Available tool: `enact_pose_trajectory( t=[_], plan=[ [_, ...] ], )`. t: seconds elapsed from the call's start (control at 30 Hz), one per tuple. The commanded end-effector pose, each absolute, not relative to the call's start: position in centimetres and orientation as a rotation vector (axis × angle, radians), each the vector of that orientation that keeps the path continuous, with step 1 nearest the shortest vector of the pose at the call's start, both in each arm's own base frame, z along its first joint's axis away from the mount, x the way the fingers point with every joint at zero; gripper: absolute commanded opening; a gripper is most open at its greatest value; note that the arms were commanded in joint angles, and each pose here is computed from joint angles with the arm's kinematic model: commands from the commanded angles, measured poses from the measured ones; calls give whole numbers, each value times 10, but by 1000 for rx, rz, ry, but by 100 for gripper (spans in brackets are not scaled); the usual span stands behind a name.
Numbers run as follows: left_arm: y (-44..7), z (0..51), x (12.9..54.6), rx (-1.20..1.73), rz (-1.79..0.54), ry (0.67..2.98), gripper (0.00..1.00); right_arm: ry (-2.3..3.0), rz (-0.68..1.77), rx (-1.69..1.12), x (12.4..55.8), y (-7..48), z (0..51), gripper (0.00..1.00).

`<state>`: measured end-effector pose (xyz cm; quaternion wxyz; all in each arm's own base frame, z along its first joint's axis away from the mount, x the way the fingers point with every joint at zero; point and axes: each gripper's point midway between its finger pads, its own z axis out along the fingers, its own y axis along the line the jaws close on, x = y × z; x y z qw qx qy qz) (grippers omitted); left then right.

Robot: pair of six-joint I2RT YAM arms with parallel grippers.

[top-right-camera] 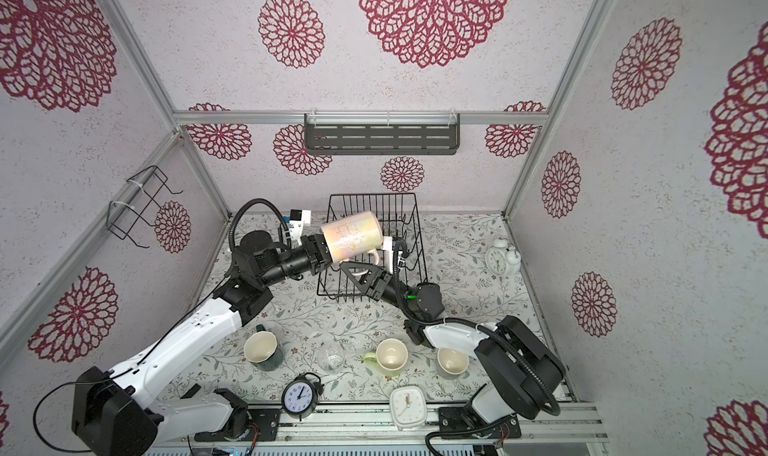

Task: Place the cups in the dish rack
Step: 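Hold the pink mug with the left gripper while the right gripper grasps its base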

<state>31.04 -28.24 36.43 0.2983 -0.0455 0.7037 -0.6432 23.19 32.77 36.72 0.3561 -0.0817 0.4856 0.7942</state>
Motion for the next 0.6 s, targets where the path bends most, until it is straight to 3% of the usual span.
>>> enact_pose_trajectory(
  t=[0.0, 0.07, 0.2, 0.43, 0.57],
  plan=[
    [-285, 390, 292, -29, -1774, 1787, 31, 1017, 2032, -278, 218, 310, 415, 5],
    [-284, 390, 292, -23, -1765, 1790, 34, 1025, 2025, -276, 220, 310, 414, 0],
    [-279, 385, 295, -42, -1731, 1810, 54, 1031, 2023, -260, 224, 310, 411, 0],
    [-266, 371, 302, -83, -1665, 1843, 59, 1056, 2004, -245, 233, 311, 406, 0],
    [-257, 358, 307, -121, -1633, 1867, 71, 1082, 1967, -236, 244, 311, 400, 0]
  ],
)
